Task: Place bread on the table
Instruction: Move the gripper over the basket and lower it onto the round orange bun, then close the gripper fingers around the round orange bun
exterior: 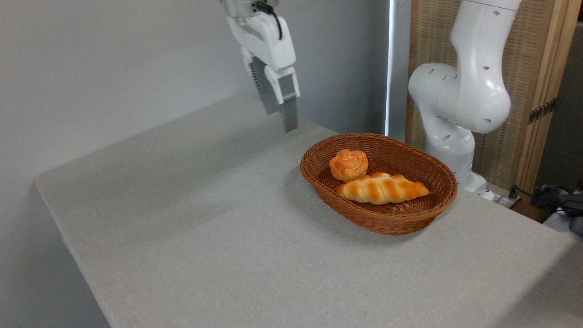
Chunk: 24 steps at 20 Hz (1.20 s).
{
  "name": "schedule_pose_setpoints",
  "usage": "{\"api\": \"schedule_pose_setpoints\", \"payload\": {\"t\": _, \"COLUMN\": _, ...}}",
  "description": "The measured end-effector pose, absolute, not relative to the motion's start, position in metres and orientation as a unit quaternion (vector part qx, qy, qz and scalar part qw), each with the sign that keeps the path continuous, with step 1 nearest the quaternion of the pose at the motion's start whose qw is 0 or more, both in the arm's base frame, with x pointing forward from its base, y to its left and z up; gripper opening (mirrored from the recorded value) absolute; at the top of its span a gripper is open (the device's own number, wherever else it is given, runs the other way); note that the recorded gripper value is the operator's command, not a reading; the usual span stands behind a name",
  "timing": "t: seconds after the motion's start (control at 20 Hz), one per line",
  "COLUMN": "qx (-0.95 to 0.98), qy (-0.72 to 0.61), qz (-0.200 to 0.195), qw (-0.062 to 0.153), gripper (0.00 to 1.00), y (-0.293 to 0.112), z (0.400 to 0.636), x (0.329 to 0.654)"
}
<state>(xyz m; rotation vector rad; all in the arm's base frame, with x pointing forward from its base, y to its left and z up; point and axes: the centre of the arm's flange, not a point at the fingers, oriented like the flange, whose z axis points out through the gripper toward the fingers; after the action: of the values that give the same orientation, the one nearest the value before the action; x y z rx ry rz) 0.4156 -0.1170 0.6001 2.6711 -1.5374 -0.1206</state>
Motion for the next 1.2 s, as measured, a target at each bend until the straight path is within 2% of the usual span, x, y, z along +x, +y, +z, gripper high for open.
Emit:
{"api": "schedule_pose_setpoints", "payload": {"t": 0.35, "qx": 0.849, "qy": -0.524, "qz": -0.050, "qw": 0.049, "gripper": 1.00, "y": -0.109, "z": 0.576, "x": 0.362}}
{"api": "schedule_pose_setpoints", "payload": {"t": 0.4, "qx": 0.847, "qy": -0.527, "qz": -0.053, "qw": 0.047, "gripper": 1.00, "y": -0.110, "z": 0.573, "x": 0.358}}
{"api": "schedule_pose_setpoints", "payload": {"t": 0.55, "qx": 0.834, "qy": -0.547, "qz": -0.070, "qw": 0.026, "gripper": 1.00, "y": -0.116, "z": 0.559, "x": 0.342}}
{"api": "schedule_pose_setpoints", "payload": {"t": 0.7, "qx": 0.825, "qy": -0.559, "qz": -0.086, "qw": 0.018, "gripper": 1.00, "y": -0.120, "z": 0.543, "x": 0.329}}
{"api": "schedule_pose_setpoints", "payload": {"t": 1.05, "qx": 0.792, "qy": -0.596, "qz": -0.128, "qw": 0.027, "gripper": 1.00, "y": -0.120, "z": 0.503, "x": 0.316}}
{"api": "schedule_pose_setpoints", "payload": {"t": 1.2, "qx": 0.786, "qy": -0.602, "qz": -0.138, "qw": 0.028, "gripper": 1.00, "y": -0.119, "z": 0.494, "x": 0.314}}
